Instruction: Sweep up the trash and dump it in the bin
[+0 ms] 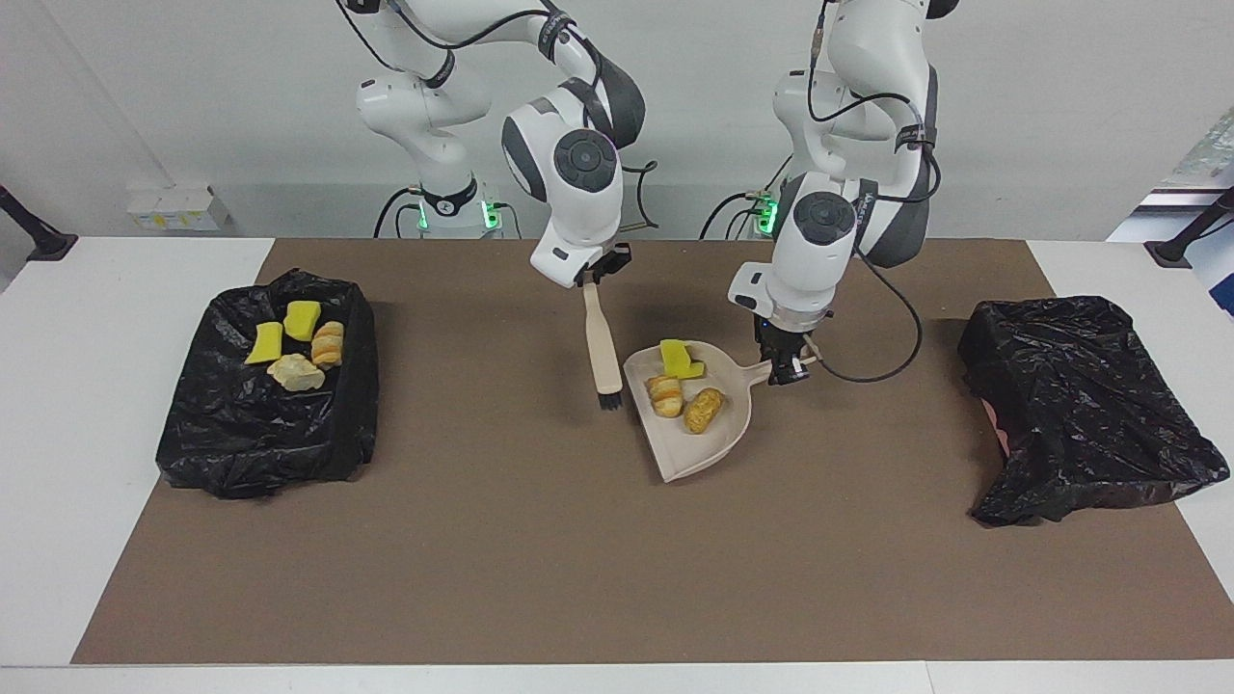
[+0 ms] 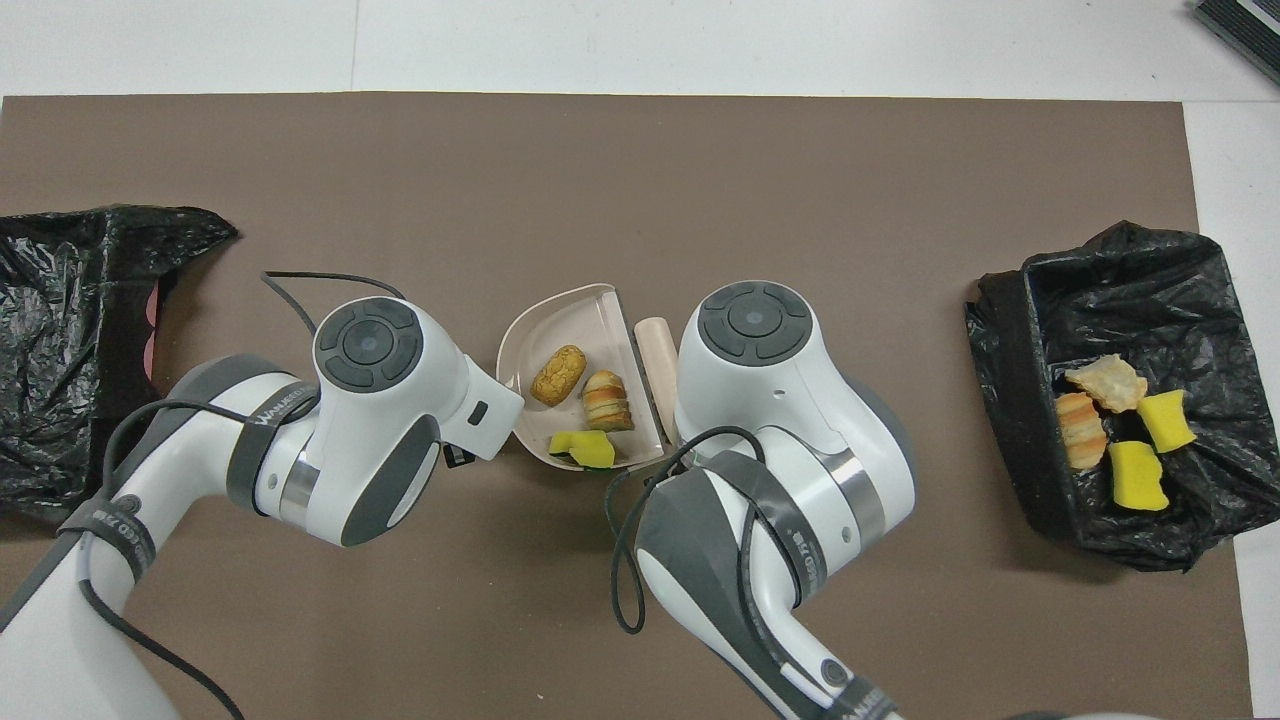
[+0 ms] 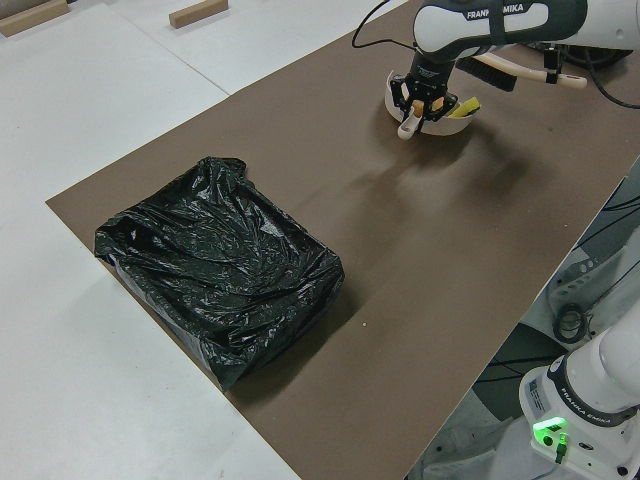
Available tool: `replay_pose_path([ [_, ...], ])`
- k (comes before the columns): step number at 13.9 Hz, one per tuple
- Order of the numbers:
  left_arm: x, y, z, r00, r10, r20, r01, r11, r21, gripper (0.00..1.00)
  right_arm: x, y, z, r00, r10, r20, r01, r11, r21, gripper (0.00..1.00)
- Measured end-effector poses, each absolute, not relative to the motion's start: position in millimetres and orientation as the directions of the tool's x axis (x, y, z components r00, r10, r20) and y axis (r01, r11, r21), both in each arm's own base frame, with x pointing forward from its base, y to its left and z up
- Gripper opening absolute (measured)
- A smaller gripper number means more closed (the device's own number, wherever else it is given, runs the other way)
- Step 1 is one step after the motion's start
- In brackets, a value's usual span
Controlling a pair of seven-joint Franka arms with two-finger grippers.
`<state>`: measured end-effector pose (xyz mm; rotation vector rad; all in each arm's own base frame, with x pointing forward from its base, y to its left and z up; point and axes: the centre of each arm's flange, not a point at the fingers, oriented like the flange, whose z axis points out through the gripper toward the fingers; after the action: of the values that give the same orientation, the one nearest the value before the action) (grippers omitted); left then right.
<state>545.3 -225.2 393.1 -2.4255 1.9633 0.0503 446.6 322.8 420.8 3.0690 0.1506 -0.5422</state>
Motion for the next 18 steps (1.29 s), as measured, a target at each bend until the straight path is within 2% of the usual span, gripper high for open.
replay_pose_path([
  [4, 582.7, -176.3, 442.8, 0.177, -0.984, -0.031, -0.984, -0.177, -0.006, 0.32, 365.6, 346.0, 393.3, 0.937, 0.031, -0.348, 0.019, -0.999, -0.036, 0.26],
  [8, 607.1, -100.3, 473.0, 0.143, -0.989, -0.033, -0.990, -0.143, -0.004, 0.32, 285.8, 377.7, 384.5, 0.939, 0.010, -0.345, 0.020, -0.999, 0.026, 0.26],
  [10, 613.8, -54.4, 482.4, 0.128, -0.991, -0.034, -0.992, -0.128, 0.001, 0.32, 257.8, 391.3, 370.1, 0.948, 0.030, -0.317, 0.040, -0.999, 0.025, 0.26],
  [12, 616.1, -6.6, 484.6, 0.097, -0.995, -0.035, -0.995, -0.097, 0.009, 0.32, 244.7, 390.0, 349.4, 0.954, 0.036, -0.297, 0.045, -0.999, 0.023, 0.26],
  [15, 611.8, 63.6, 483.7, 0.049, -0.998, -0.032, -0.998, -0.050, 0.024, 0.32, 246.3, 381.5, 339.7, 0.953, 0.018, -0.303, 0.030, -0.999, 0.034, 0.26],
  [16, 609.0, 86.1, 483.7, 0.036, -0.999, -0.031, -0.999, -0.037, 0.027, 0.32, 246.9, 381.1, 339.9, 0.953, 0.017, -0.303, 0.029, -0.999, 0.034, 0.31],
  [17, 604.7, 111.8, 483.8, 0.025, -0.999, -0.029, -0.999, -0.026, 0.029, 0.32, 246.9, 381.2, 339.9, 0.953, 0.017, -0.303, 0.029, -0.999, 0.034, 0.42],
  [18, 599.4, 137.7, 484.0, 0.014, -1.000, -0.028, -0.999, -0.014, 0.030, 0.32, 247.0, 381.1, 340.0, 0.953, 0.017, -0.303, 0.028, -0.999, 0.034, 0.46],
])
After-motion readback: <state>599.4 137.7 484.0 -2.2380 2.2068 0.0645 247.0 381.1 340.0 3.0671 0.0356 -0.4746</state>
